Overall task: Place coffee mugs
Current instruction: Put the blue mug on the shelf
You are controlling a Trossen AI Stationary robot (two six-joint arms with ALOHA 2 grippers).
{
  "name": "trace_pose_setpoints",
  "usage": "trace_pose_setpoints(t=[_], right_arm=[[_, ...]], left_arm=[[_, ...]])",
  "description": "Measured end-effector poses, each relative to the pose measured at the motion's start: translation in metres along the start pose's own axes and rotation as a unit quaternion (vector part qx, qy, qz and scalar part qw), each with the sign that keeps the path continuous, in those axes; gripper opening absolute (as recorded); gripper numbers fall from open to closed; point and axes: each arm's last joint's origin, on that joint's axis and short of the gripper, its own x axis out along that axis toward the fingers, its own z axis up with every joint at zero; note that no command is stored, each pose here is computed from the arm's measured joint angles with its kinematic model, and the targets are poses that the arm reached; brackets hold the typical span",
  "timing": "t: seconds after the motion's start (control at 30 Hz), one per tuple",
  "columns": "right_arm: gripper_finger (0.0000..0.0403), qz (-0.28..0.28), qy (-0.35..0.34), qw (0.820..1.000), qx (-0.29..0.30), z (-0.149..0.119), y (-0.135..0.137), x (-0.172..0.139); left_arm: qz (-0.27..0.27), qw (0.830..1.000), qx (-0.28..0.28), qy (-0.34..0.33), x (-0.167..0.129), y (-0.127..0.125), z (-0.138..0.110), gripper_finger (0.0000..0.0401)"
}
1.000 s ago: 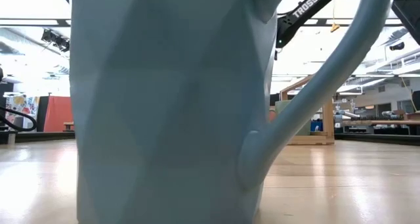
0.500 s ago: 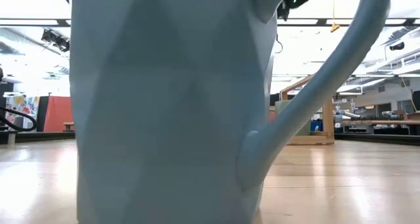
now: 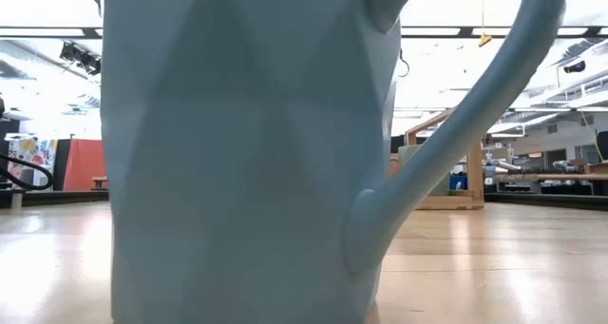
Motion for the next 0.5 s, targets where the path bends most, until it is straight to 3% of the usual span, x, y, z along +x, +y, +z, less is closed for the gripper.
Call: trace_pose_setpoints(t=[0.27, 0.5], right_arm=[[0.0165, 0.018, 0.037, 0.999, -0.014, -0.020, 0.074, 0.019], [0.0165, 0.020, 0.064, 0.997, -0.047, -0.044, 0.120, 0.042]], left_arm=[[-0.004, 1.000, 0.017, 0.003, 0.000, 0.000, 0.000, 0.0176], [-0.004, 1.000, 0.018, 0.004, 0.000, 0.000, 0.000, 0.0176]])
